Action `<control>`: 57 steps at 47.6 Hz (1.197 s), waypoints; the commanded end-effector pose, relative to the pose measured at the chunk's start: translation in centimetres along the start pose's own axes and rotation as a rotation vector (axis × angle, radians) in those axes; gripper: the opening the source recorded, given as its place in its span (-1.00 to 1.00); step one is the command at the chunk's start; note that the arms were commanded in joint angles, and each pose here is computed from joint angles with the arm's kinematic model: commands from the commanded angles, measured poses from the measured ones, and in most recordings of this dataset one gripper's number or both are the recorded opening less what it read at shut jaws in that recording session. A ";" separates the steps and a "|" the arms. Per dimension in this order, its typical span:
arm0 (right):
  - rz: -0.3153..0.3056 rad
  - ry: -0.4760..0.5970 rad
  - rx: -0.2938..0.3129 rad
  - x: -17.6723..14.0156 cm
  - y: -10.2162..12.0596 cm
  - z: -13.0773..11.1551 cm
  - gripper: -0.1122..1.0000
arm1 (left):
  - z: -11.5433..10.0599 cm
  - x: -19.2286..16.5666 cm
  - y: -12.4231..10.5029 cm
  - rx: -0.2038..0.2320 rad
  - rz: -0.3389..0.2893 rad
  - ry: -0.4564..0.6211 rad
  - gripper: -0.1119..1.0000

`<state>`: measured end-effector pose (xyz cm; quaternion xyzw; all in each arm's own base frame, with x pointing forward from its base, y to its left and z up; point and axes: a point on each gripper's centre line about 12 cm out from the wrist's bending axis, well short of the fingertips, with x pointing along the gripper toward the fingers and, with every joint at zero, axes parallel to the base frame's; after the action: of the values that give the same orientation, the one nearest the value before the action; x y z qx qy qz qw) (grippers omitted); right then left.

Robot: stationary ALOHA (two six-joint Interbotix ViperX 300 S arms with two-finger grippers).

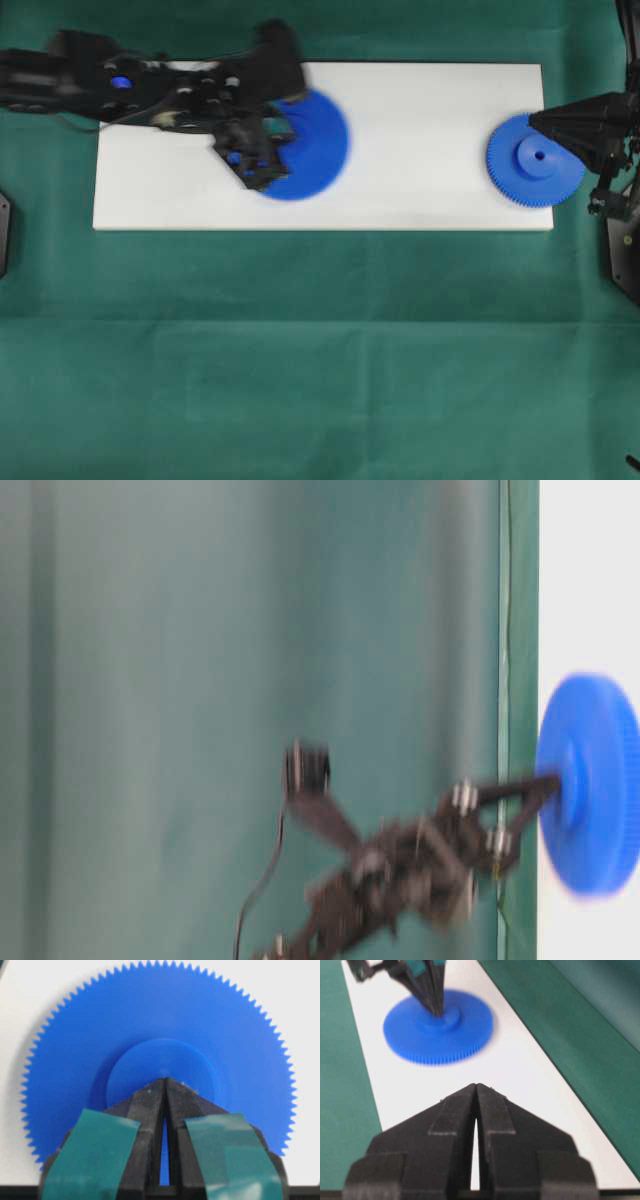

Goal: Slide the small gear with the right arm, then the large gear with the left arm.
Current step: 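Slide the large blue gear back leftward to the board's left end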

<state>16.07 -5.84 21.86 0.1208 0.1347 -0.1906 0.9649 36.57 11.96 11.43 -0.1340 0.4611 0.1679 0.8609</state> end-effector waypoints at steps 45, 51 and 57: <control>0.014 -0.011 -0.001 0.0 0.3 0.4 0.11 | -11.8 -9.1 3.5 -0.137 0.047 0.010 -0.80; 0.014 -0.011 -0.001 0.0 0.3 0.4 0.11 | -11.5 -9.0 3.5 -0.134 0.046 0.008 -0.80; 0.014 -0.011 -0.001 0.0 0.3 0.4 0.11 | -11.2 -9.1 3.4 -0.133 0.044 -0.003 -0.80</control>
<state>16.11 -5.69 21.88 0.1208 0.1344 -0.1862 0.9658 21.56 9.03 12.24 -0.1817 0.4598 0.2173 0.8416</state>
